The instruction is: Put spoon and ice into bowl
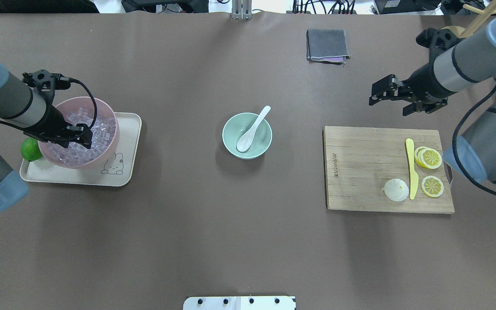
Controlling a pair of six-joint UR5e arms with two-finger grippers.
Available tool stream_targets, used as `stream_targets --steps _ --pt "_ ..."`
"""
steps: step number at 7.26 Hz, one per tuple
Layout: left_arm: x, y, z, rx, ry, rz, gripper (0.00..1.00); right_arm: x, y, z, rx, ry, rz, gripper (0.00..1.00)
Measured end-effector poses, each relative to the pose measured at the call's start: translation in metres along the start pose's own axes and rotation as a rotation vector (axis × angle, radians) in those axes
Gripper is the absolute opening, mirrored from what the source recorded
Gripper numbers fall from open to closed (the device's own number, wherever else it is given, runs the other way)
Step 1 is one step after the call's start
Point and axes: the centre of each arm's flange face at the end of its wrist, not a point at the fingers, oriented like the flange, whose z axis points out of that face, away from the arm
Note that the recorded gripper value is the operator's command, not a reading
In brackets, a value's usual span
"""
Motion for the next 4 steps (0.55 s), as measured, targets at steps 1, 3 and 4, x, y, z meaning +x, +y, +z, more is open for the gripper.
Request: stream_targets --steps 1,3,4 --pt "0.000 -0.001 0.001 -0.001 -0.001 -0.001 0.63 0.023 -0.005 -0.011 -0.007 0.001 -0.020 1.00" --pt "-0.001 -0.001 0.005 -0.012 0.000 -0.006 0.63 0.038 -0.009 -0.018 -0.012 0.001 -0.035 1.00" --pt "0.000 -0.001 0.005 -0.024 0.008 -0.012 0.58 0.041 -0.009 -0.019 -0.012 0.001 -0.035 1.00"
